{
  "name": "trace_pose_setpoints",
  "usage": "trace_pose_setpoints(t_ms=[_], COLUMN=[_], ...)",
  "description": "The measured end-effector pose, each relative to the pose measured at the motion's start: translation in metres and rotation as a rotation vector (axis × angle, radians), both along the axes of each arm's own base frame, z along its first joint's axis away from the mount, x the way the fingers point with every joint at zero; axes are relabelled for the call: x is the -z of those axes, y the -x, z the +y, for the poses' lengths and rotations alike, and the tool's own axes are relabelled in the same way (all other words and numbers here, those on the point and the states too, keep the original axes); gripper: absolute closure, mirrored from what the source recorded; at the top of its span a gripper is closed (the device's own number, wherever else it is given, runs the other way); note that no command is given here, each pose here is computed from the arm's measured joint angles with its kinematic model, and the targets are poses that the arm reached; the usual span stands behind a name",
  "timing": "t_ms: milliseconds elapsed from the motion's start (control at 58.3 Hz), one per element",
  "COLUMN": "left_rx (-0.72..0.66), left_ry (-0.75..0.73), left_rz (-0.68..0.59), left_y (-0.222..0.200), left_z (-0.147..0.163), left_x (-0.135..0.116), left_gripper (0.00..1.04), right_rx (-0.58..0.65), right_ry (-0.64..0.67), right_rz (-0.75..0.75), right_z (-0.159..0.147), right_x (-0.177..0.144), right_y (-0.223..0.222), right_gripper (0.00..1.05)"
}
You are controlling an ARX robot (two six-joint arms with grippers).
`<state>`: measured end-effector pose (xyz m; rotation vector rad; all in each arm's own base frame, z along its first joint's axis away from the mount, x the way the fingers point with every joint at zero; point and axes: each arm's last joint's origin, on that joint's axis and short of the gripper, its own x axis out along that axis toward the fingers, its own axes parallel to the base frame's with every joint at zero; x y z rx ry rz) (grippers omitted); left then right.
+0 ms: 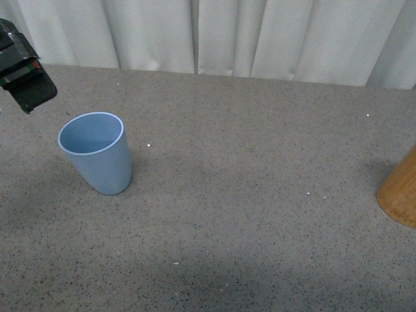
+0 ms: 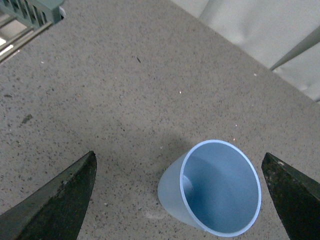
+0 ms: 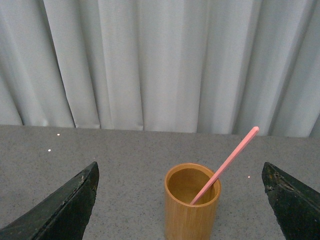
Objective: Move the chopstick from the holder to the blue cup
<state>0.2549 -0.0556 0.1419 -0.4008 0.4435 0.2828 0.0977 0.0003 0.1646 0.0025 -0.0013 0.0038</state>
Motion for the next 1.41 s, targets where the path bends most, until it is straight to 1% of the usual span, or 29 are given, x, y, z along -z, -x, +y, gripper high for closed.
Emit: trace_pose_setpoints(t_ms=[223,532,1407], left_rx=[0.012,-0.006,-0.035], left_ry=[-0.005,-0.033,-0.04], left_rz=[0.085,0.16,0.227], left_y=[-0.015,-0.019,-0.019], left_z=[-0.01,-0.011,-0.011], left_x=[0.014,0.029,0.044], left_gripper=[0.07,0.07,0.07], right_rx=[0.0,0.0,0.0], right_ry=[0.0,0.0,0.0], right_rz=[0.0,0.0,0.0], right_z=[0.0,0.0,0.0], right_x=[0.0,0.0,0.0], right_y=[0.0,0.0,0.0], right_gripper=[0.1,0.1,0.1])
